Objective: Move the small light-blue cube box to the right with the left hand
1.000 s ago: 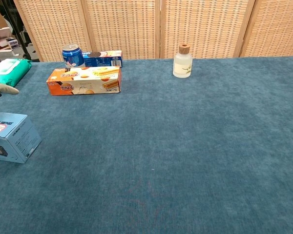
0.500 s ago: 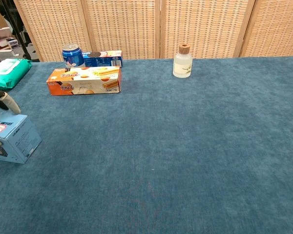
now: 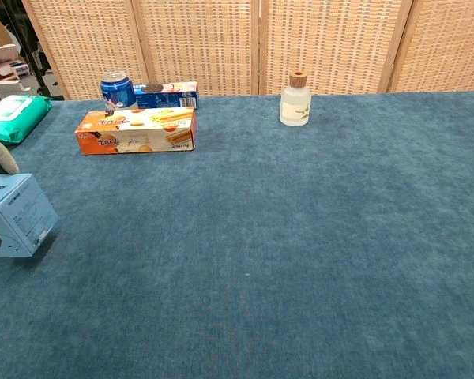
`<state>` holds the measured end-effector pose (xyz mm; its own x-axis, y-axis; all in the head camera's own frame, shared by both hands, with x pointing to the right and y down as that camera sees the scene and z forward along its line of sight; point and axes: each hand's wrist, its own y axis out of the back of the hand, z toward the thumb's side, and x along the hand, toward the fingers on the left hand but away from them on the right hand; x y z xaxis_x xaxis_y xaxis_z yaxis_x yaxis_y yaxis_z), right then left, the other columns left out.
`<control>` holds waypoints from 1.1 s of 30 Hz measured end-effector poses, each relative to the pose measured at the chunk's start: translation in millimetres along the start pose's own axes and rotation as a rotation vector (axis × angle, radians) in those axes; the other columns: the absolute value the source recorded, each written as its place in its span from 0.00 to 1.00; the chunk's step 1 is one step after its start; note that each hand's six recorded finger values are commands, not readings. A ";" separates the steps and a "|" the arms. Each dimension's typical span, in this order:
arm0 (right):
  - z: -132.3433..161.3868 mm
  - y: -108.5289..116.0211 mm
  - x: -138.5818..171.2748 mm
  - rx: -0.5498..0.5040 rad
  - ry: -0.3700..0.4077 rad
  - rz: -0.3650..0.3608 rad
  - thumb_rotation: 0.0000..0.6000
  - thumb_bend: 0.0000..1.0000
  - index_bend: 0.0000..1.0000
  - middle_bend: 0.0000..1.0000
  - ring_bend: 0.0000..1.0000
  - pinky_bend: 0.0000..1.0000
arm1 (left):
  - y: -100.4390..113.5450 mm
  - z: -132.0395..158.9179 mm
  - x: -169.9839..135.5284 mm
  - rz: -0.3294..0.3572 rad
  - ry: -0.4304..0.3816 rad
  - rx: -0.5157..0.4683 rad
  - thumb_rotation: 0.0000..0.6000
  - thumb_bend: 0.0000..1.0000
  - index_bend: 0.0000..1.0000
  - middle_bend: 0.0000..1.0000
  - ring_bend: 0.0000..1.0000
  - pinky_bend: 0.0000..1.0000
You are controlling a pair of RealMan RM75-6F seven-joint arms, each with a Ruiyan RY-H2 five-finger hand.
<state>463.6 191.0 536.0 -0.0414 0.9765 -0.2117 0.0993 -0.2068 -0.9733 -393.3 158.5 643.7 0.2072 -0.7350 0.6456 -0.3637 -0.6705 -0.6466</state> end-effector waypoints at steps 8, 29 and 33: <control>0.0 0.2 -0.7 0.001 -0.002 -0.001 1.00 0.00 0.00 0.00 0.00 0.00 | 13.5 -1.4 7.6 -0.250 0.041 -0.140 1.00 0.21 0.59 0.45 0.38 0.38; -3.8 4.7 0.1 -0.013 -0.014 -0.012 1.00 0.00 0.00 0.00 0.00 0.00 | 32.6 -10.7 47.2 -0.322 0.069 -0.139 1.00 0.07 0.00 0.00 0.00 0.00; -3.1 4.7 0.6 -0.014 -0.010 -0.011 1.00 0.00 0.00 0.00 0.00 0.00 | 38.9 -11.3 36.1 -0.287 0.027 -0.119 1.00 0.07 0.00 0.00 0.00 0.00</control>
<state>467.0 190.9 531.6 -0.0524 0.9780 -0.2018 0.1129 -0.1950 -0.9743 -410.2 107.0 646.4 0.2929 -0.5135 0.8066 -0.3981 -0.8325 -0.3854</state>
